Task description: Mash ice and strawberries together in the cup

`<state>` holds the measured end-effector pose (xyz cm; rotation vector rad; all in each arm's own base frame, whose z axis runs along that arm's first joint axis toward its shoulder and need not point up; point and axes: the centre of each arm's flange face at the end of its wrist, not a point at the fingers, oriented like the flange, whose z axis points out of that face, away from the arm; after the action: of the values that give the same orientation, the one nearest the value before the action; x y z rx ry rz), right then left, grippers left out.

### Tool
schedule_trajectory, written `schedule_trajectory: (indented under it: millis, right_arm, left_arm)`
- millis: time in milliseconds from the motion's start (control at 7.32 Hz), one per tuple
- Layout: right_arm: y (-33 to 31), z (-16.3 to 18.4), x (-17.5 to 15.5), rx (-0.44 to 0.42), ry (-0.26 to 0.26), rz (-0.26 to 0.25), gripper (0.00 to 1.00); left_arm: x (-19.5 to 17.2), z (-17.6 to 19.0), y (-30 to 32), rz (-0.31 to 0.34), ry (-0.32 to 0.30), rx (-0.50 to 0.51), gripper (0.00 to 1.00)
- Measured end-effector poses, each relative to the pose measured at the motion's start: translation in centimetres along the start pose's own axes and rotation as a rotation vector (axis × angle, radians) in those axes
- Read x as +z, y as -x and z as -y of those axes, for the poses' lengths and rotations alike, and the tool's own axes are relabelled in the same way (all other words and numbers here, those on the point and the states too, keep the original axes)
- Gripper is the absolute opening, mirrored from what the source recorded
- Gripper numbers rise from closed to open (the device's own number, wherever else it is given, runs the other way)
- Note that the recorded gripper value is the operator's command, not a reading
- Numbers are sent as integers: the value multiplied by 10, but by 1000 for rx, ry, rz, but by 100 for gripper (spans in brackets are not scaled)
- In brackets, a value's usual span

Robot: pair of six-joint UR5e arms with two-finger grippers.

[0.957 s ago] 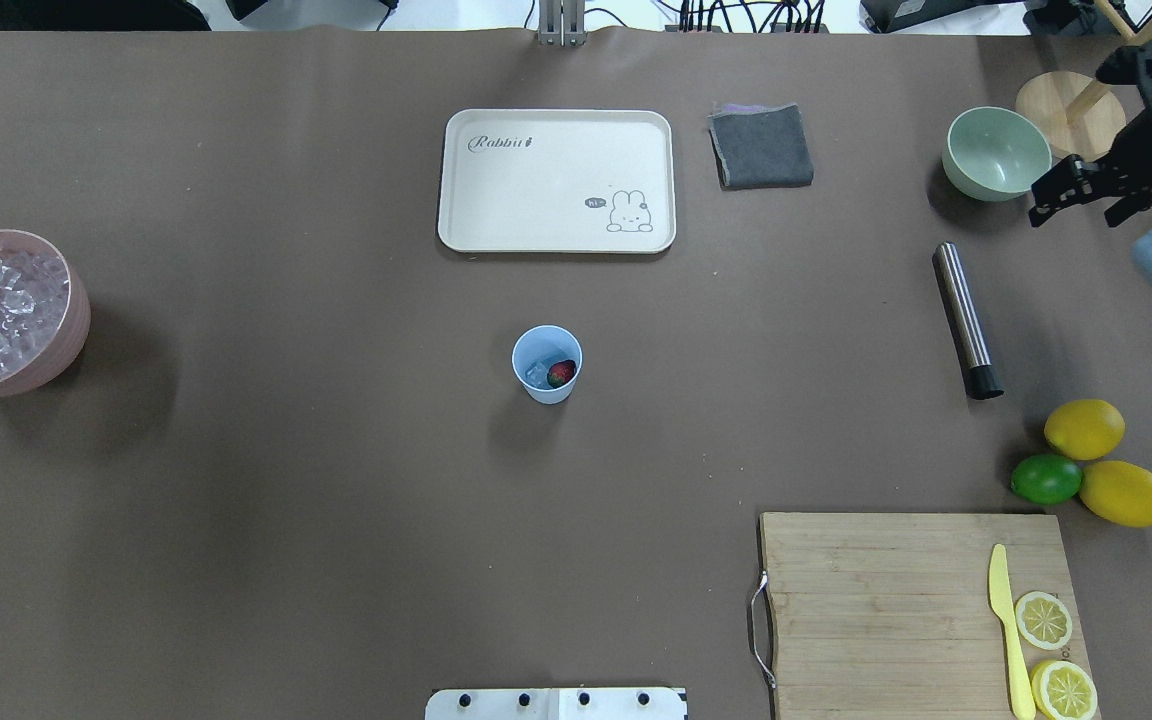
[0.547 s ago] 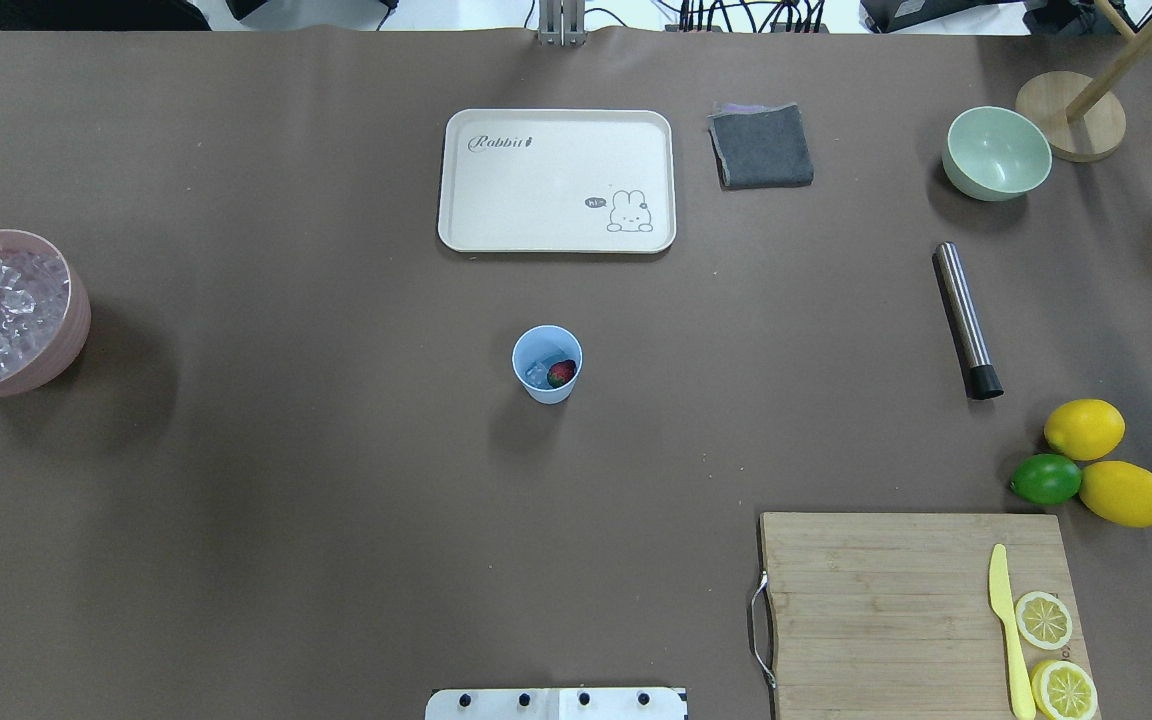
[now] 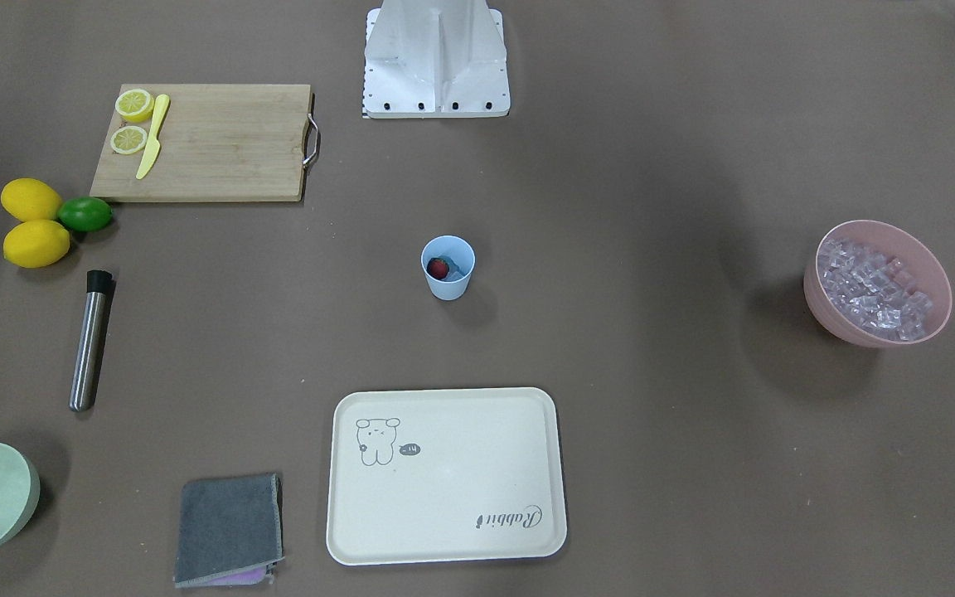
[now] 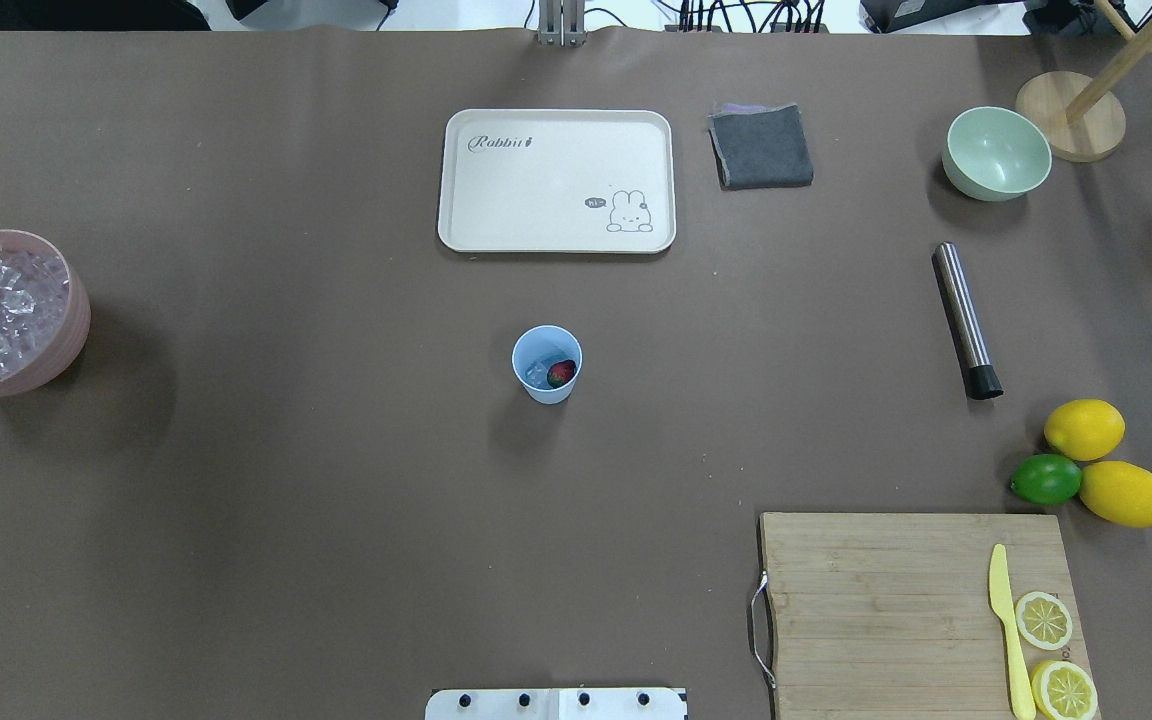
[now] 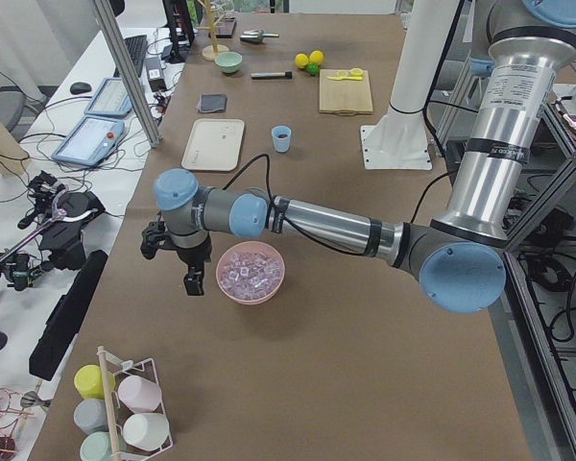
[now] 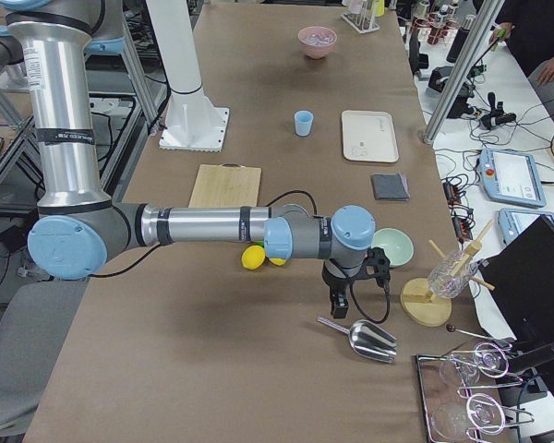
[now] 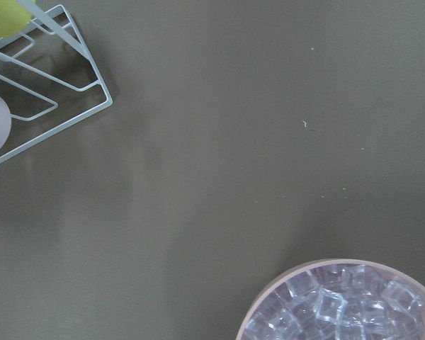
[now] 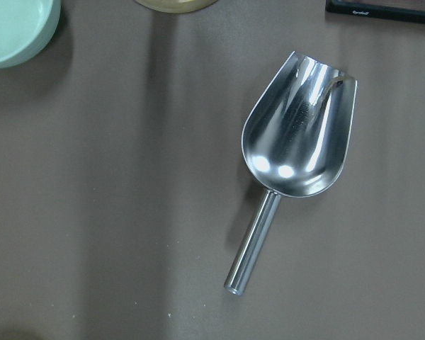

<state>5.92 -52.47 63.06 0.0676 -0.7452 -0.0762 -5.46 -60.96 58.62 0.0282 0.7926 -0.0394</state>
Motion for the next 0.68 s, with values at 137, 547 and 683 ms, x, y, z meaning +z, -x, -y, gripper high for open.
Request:
schedule_trajectory:
  millis: [137,547,683]
  right_arm:
    - [-1,-3,-4,-1,-8,-2,100]
    - [0,-12,-7,-3,-13,-13,100]
    - [-1,-15,-6,-1,-10,-14,100]
  left_arm:
    - [0,1,26,-10,7,-29,98]
    - [-1,-5,56,-15,9,-74,98]
    - [-1,-5,57,-15,9,-76,98]
